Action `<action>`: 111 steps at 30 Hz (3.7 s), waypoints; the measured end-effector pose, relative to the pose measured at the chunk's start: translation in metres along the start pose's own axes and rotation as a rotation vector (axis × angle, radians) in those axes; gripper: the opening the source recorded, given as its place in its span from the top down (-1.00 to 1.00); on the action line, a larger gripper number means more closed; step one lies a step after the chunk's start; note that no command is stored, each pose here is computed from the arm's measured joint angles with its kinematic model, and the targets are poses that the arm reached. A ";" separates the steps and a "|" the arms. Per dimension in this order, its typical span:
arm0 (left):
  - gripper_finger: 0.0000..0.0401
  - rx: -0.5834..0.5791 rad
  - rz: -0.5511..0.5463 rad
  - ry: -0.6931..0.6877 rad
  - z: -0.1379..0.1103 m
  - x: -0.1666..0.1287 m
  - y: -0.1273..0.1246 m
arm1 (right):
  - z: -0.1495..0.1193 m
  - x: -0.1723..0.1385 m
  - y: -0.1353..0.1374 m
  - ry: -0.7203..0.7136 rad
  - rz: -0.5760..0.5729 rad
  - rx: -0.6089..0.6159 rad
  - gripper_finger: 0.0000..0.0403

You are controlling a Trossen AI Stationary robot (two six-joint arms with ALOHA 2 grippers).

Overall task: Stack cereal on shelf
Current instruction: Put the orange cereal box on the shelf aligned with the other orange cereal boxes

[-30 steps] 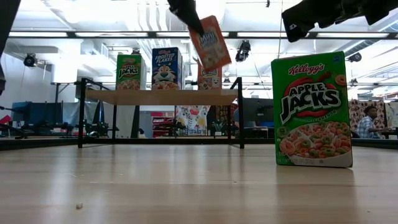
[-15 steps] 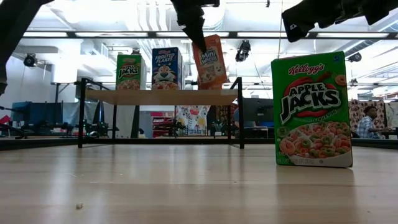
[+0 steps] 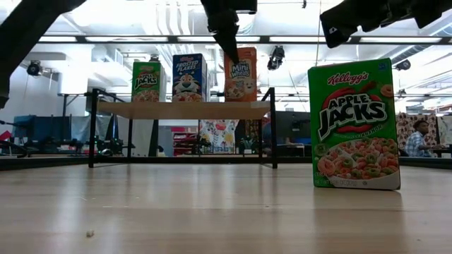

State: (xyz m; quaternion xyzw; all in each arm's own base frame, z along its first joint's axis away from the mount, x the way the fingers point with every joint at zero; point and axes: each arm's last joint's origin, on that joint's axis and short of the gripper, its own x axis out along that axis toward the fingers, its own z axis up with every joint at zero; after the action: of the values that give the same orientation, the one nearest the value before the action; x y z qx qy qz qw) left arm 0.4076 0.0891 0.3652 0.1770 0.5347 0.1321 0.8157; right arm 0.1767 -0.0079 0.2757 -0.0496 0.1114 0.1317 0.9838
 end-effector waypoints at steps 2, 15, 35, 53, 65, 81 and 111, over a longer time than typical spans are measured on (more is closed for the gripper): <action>0.02 -0.010 0.008 0.005 -0.001 0.000 0.001 | 0.000 0.000 0.000 0.000 0.000 0.000 0.94; -0.10 -0.027 0.027 0.002 -0.001 0.000 0.007 | 0.000 0.000 0.000 0.000 0.000 0.000 0.94; -0.11 -0.091 0.008 -0.018 -0.009 -0.044 0.004 | 0.000 0.000 0.000 0.002 -0.009 0.000 0.94; -0.11 -0.116 -0.165 -0.188 -0.053 -0.106 -0.082 | -0.002 0.006 -0.007 0.019 -0.150 0.045 0.94; -0.11 -0.163 -0.152 -0.575 -0.110 -0.086 -0.144 | -0.006 0.030 -0.022 0.011 -0.361 0.101 0.94; -0.11 -0.185 0.021 -0.640 -0.163 -0.055 -0.153 | 0.003 0.051 -0.079 -0.010 -0.605 0.165 0.94; -0.11 -0.209 0.015 -0.640 -0.168 -0.057 -0.152 | 0.001 0.061 -0.108 0.036 -0.736 0.167 0.94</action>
State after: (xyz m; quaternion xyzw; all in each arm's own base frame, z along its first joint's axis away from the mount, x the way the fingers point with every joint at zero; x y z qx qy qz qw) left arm 0.2346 -0.0459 0.2854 0.1288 0.2336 0.1297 0.9550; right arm 0.2633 -0.0963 0.2700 -0.0082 0.1137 -0.2412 0.9638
